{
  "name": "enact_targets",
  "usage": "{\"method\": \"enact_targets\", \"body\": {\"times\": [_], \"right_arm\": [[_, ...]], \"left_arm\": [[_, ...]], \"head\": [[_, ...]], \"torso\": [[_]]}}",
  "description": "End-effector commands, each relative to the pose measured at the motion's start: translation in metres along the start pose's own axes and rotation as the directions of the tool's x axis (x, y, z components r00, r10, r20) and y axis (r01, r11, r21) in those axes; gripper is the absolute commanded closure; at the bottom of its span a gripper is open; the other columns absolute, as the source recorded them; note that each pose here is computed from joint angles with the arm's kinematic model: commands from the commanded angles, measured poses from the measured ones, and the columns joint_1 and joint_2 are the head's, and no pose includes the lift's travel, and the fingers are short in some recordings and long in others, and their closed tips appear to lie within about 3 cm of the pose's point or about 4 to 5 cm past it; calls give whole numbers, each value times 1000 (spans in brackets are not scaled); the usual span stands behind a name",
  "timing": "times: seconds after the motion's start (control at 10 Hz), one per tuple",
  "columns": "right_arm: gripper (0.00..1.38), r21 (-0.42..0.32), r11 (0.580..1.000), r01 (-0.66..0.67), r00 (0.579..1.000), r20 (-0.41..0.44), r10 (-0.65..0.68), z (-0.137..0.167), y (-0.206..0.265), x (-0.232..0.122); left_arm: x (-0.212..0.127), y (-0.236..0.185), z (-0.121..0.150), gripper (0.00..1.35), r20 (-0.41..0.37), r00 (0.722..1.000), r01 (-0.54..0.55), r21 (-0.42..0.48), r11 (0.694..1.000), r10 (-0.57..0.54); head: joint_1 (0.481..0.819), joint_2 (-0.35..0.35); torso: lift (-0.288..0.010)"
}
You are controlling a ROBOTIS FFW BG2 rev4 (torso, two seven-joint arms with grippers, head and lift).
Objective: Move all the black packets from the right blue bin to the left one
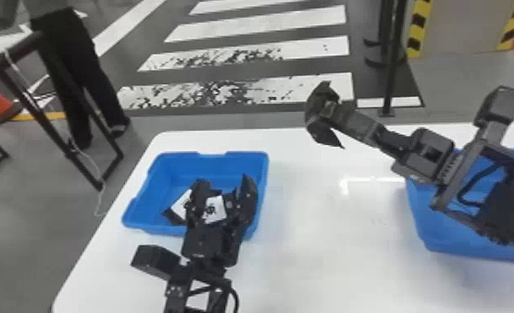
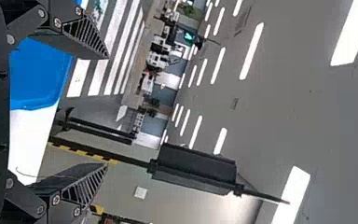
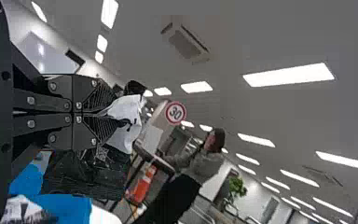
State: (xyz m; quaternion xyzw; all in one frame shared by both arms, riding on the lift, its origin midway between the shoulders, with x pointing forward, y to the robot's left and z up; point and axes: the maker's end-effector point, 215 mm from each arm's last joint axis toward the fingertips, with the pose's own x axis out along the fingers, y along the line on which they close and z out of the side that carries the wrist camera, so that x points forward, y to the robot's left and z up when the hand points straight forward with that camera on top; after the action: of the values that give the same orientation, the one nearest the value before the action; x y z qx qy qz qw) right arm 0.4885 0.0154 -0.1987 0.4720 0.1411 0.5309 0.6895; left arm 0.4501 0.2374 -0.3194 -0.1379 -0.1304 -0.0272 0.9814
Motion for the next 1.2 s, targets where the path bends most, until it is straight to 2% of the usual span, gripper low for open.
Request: {"method": "enact_targets", "body": {"times": [0.0, 0.2, 0.4, 0.5, 0.8, 1.1], "right_arm": [[1243, 54, 996, -64, 997, -32, 66, -11, 12, 18], [1243, 139, 983, -118, 991, -46, 126, -29, 18, 34], [1243, 209, 967, -145, 985, -63, 161, -49, 16, 47], [1243, 232, 960, -159, 981, -76, 181, -60, 21, 53], [1243, 267, 948, -174, 972, -107, 209, -86, 31, 59], [1243, 230, 959, -165, 981, -61, 184, -76, 23, 57]], "left_arm": [[-1, -22, 3, 246, 17, 999, 48, 44, 998, -49], [-2, -51, 28, 246, 109, 989, 90, 109, 990, -102], [-2, -62, 31, 246, 124, 985, 106, 96, 990, -118], [-1, -68, 22, 246, 97, 987, 118, 102, 988, -128], [-1, -67, 20, 246, 87, 987, 123, 122, 985, -135], [-3, -54, 28, 246, 109, 988, 91, 161, 983, -109]], "head": [[690, 291], [682, 300], [672, 309], [674, 315], [686, 338], [690, 350]], "torso": [[-168], [-168], [-168], [-168], [-168], [-168]]}}
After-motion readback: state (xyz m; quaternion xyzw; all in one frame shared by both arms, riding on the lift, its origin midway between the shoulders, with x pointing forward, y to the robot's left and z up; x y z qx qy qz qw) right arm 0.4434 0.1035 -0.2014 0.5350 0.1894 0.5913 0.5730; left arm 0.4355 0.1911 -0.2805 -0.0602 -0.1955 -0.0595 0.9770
